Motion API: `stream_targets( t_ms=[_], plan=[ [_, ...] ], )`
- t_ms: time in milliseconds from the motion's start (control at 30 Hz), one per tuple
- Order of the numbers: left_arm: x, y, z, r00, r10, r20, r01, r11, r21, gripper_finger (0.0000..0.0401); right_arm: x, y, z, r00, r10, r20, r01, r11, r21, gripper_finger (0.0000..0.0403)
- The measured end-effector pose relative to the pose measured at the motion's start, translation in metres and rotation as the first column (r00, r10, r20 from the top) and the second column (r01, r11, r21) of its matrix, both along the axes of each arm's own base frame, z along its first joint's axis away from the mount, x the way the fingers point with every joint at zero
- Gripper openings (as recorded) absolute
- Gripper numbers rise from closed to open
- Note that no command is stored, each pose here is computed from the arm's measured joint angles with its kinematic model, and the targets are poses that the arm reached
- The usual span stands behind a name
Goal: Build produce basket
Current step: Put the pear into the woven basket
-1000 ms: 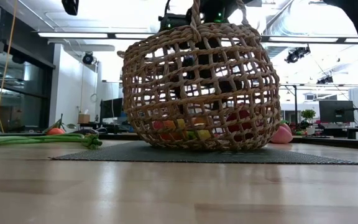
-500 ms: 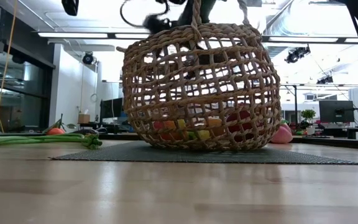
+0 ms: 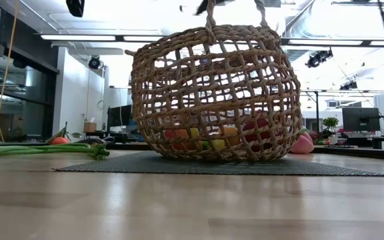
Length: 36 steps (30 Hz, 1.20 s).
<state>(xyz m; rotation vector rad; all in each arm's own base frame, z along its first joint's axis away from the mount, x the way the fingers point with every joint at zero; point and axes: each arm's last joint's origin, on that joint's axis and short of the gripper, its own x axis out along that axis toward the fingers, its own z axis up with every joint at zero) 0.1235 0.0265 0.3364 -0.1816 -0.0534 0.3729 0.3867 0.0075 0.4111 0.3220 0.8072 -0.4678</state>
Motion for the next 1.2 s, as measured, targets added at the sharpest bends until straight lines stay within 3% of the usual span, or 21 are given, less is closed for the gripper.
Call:
stream_targets(
  t_ms=[200, 367, 467, 633, 700, 800, 933, 1200],
  plan=[
    [0.0, 0.001, 0.0, 1.0, 0.016, -0.003, -0.016, 1.0, 0.002, 0.0, -0.063, 0.0, 0.0, 0.999, -0.002, -0.046, 0.001, 1.0, -0.024, 0.0369],
    [0.001, 0.001, -0.001, 0.999, 0.042, -0.006, -0.042, 0.999, 0.001, 0.0, -0.128, -0.001, -0.003, 0.982, 0.097, 0.161, -0.099, 0.995, 0.009, 0.0369],
    [0.001, 0.001, 0.0, 0.999, 0.042, -0.001, -0.042, 0.999, -0.007, 0.0, -0.165, -0.001, -0.012, 0.92, 0.198, 0.337, -0.202, 0.979, -0.022, 0.0369],
    [0.001, 0.001, 0.0, 0.999, 0.042, 0.005, -0.041, 0.999, -0.023, 0.0, -0.21, -0.005, -0.026, 0.739, 0.354, 0.574, -0.321, 0.933, -0.163, 0.0369],
    [0.001, 0.001, 0.0, 0.999, 0.036, 0.004, -0.036, 0.999, -0.023, 0.0, -0.222, -0.006, -0.03, 0.674, 0.376, 0.636, -0.324, 0.924, -0.203, 0.0369],
    [0.001, 0.001, 0.0, 1.0, 0.028, 0.004, -0.028, 0.999, -0.023, 0.0, -0.237, -0.006, -0.031, 0.584, 0.335, 0.739, -0.299, 0.936, -0.189, 0.0369],
    [0.001, 0.001, 0.0, 1.0, 0.024, 0.002, -0.024, 1.0, -0.018, 0.0, -0.248, -0.006, -0.034, 0.509, 0.33, 0.795, -0.277, 0.937, -0.211, 0.0369],
    [0.002, -0.002, 0.0, 0.995, -0.096, -0.006, 0.096, 0.995, 0.004, 0.0, -0.246, -0.007, -0.039, 0.539, 0.353, 0.765, -0.224, 0.935, -0.274, 0.0369]
  ],
)
